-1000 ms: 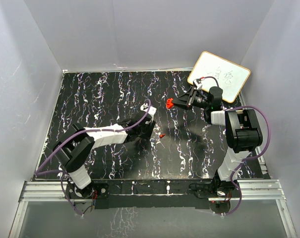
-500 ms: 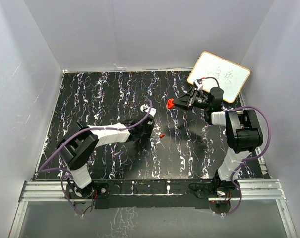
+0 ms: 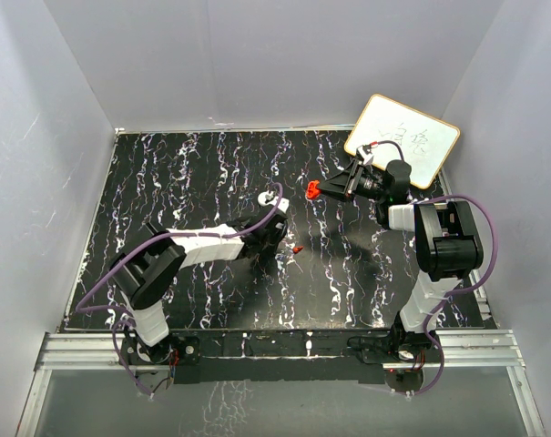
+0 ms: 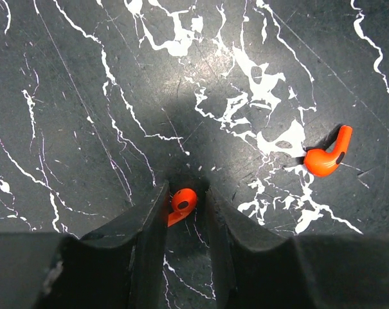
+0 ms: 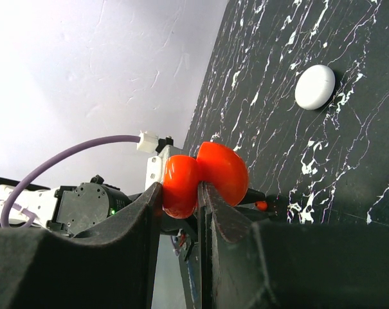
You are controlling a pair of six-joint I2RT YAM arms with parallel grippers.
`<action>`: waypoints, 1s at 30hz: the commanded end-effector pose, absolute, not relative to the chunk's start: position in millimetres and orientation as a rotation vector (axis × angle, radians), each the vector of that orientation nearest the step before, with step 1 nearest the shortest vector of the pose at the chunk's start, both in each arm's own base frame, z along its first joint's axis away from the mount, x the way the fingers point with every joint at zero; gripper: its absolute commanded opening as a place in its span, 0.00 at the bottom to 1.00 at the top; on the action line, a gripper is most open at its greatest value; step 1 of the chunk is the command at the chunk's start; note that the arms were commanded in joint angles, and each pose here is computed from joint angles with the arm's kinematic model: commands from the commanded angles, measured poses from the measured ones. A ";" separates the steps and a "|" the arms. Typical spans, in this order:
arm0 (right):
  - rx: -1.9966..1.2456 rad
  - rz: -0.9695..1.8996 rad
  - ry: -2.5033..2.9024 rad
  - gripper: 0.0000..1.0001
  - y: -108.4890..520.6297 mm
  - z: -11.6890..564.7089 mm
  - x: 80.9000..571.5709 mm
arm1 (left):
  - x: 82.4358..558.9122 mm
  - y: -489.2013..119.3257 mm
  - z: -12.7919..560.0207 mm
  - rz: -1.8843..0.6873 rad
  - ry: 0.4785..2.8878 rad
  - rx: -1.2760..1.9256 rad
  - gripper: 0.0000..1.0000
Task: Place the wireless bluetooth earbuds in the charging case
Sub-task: Pick up the earbud from the center of the board.
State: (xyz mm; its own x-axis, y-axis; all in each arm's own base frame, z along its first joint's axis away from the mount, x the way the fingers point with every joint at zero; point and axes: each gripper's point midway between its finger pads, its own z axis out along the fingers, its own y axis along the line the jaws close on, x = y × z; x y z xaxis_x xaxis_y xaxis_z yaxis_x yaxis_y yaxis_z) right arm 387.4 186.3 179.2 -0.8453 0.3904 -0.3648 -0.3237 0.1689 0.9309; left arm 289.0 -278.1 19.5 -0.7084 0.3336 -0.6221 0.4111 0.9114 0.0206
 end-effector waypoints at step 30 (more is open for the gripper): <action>-0.027 1.711 1.831 0.00 183.7 205.2 377.0 | 275.6 -269.6 19.1 -0.103 2.468 0.511 0.24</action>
